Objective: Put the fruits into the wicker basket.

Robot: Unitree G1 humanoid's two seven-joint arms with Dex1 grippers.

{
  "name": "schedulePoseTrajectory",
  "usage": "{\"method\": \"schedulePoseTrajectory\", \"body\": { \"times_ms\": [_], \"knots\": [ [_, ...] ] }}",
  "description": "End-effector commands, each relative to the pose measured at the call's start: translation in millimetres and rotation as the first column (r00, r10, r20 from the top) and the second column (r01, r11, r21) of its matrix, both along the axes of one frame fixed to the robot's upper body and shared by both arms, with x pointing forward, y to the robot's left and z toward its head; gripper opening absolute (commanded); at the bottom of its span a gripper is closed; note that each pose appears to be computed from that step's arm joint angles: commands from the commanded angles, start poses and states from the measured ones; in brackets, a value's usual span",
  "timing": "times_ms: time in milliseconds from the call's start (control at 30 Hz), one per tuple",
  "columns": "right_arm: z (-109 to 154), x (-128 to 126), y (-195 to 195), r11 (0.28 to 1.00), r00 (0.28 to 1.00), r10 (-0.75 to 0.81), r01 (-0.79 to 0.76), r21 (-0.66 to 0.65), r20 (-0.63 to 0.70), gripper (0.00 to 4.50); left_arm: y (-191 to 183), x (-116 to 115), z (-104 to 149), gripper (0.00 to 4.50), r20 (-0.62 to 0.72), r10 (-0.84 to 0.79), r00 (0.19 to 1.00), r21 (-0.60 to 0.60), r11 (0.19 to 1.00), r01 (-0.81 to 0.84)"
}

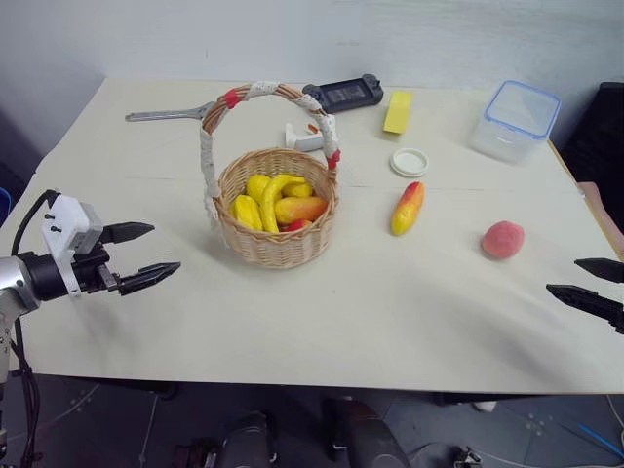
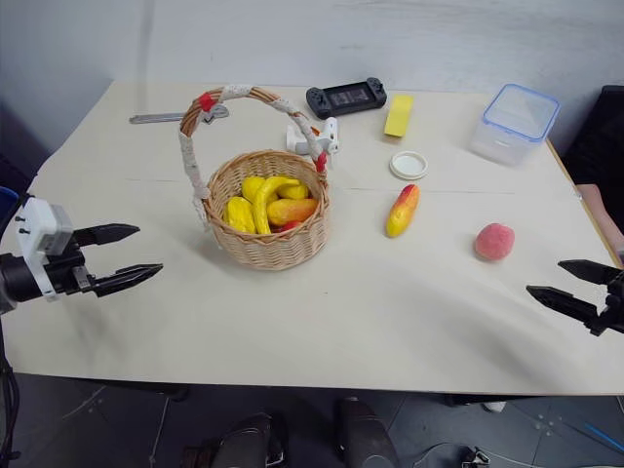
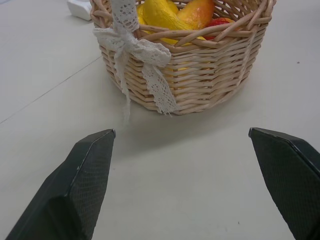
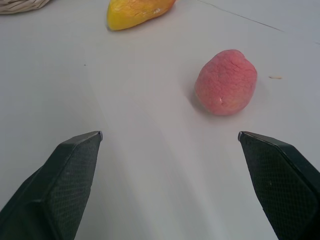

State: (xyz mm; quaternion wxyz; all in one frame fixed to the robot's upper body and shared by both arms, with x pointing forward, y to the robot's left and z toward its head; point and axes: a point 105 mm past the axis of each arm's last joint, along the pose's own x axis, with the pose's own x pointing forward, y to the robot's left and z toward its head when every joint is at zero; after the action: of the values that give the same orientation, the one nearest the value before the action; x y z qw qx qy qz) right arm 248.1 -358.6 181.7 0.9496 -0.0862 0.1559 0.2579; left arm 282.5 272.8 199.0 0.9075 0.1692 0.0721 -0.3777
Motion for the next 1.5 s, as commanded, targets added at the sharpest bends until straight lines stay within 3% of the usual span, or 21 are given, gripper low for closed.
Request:
{"method": "schedulePoseTrajectory", "body": {
  "times_ms": [33,233,500,633,800,933,1133,1267,1500],
  "knots": [
    [17,-1,-5,1.0,0.996,-0.024,0.025,-0.015,0.084,4.49,-1,2,8,4.5,0.034,-0.003,0.999,-0.001,1.0,0.003],
    [22,3,2,1.0,0.994,-0.027,0.028,-0.008,0.109,4.49,-10,0,10,4.5,0.009,-0.048,0.999,-0.034,0.998,0.048],
    [41,25,59,0.997,0.978,0.012,-0.028,0.075,0.206,4.49,-85,-29,46,4.5,0.003,-0.393,0.919,-0.113,0.913,0.391],
    [45,52,88,0.996,0.962,-0.055,0.034,0.084,0.267,4.49,-116,-34,64,4.5,0.056,-0.486,0.872,-0.117,0.865,0.489],
    [42,93,139,0.971,0.957,-0.153,0.098,0.219,0.248,4.49,-140,-19,75,4.5,0.113,-0.502,0.857,-0.077,0.856,0.511],
    [42,130,147,0.924,0.906,-0.34,0.272,0.268,0.254,4.49,-149,-12,78,4.5,0.138,-0.519,0.844,-0.065,0.845,0.53],
    [18,161,164,0.904,0.894,-0.4,0.349,0.249,0.201,4.49,-155,-11,76,4.5,0.153,-0.533,0.832,-0.042,0.838,0.544],
    [-3,173,191,0.91,0.937,-0.334,0.294,0.291,0.097,4.49,-154,-12,76,4.5,0.153,-0.536,0.83,-0.041,0.836,0.548],
    [-30,190,204,0.917,0.946,-0.324,0.308,0.254,0.021,4.49,-150,-11,78,4.5,0.164,-0.509,0.845,-0.021,0.854,0.519]
  ]
}}
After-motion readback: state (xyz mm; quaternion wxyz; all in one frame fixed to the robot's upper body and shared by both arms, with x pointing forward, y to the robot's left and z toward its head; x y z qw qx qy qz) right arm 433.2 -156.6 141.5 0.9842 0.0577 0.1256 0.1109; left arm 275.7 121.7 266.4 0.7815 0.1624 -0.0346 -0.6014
